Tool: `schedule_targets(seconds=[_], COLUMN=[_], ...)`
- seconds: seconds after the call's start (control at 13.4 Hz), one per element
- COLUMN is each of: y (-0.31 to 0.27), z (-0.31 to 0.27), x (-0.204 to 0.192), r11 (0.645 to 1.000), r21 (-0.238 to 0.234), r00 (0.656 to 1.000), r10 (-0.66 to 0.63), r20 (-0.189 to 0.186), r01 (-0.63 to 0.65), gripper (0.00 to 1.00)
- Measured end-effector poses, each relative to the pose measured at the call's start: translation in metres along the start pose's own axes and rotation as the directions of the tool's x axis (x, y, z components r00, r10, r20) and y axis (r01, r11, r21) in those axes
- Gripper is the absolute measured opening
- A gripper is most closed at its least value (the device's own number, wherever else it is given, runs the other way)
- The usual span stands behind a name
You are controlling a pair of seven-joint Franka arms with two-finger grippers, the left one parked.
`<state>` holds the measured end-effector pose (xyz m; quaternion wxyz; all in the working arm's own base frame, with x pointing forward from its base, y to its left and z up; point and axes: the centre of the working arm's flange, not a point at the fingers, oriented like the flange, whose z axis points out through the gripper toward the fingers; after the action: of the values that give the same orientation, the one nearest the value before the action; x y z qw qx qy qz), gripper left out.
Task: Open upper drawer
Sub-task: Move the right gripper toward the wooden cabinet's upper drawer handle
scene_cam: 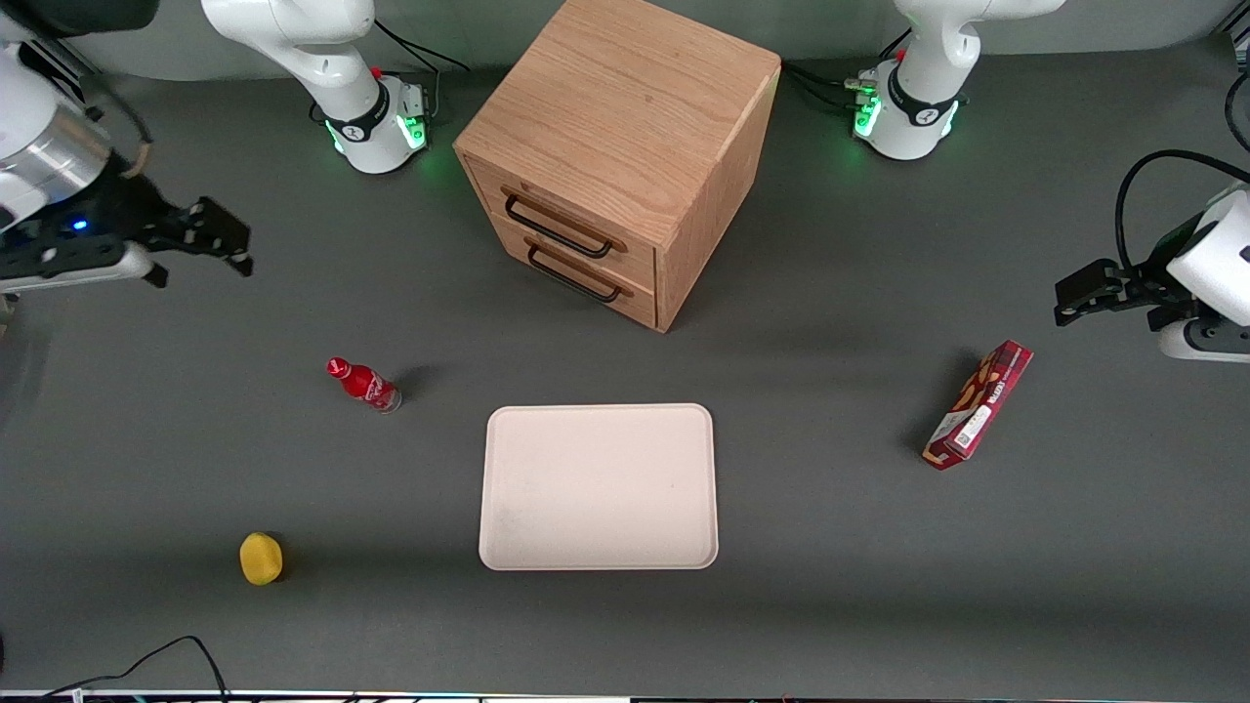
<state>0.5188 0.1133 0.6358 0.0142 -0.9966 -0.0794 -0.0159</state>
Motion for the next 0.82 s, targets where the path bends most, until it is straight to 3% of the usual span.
schedule_targets(seconds=[0.15, 0.45, 0.52, 0.67, 0.82], y=[-0.049, -0.119, -0.126, -0.128, -0.134], z=[-0.004, -0.002, 0.001, 0.022, 0.055], x=[-0.008, -0.018, -0.016, -0.004, 0.010], r11=[0.995, 0.952, 0.919, 0.821, 0.745], r21=[0.056, 0.190, 0.228, 0.308, 0.396], r00=[0.997, 0.968, 0.943, 0.865, 0.814], r10=[-0.078, -0.250, -0.333, -0.502, -0.581], r20=[0.025, 0.024, 0.013, -0.013, -0.012], r01=[0.077, 0.241, 0.321, 0.481, 0.537], gripper=[1.00, 1.00, 1.00, 1.00, 1.00])
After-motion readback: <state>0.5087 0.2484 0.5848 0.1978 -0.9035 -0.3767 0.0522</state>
